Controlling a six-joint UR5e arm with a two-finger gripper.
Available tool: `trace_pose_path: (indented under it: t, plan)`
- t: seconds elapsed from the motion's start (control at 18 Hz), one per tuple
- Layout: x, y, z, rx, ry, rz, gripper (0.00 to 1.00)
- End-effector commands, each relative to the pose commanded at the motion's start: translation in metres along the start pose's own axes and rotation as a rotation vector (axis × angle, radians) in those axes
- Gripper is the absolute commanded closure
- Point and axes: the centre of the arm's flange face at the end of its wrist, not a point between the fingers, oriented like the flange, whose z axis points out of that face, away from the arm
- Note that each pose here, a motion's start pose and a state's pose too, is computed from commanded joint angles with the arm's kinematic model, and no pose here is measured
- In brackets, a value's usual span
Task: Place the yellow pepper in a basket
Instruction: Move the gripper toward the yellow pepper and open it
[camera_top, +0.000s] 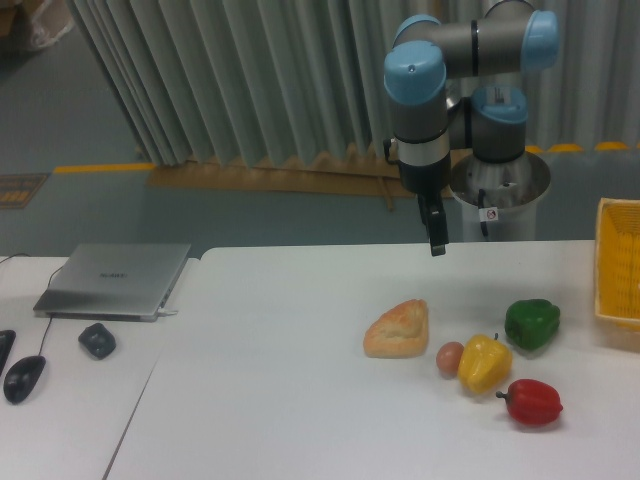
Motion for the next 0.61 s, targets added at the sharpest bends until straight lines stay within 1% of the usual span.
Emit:
trace_pose_path:
  t: [0.17,0.39,0.61]
  plan:
    - [-0.0035,0.0095,-0.0012,0.0,-0.001,-0.02,0.0]
    - [-0.0031,0.0121,0.0003,0.005,0.003,-0.025,0.0]
    - [-0.0044,0.0106,-0.0007,0.007,-0.019,-0.026,0.0]
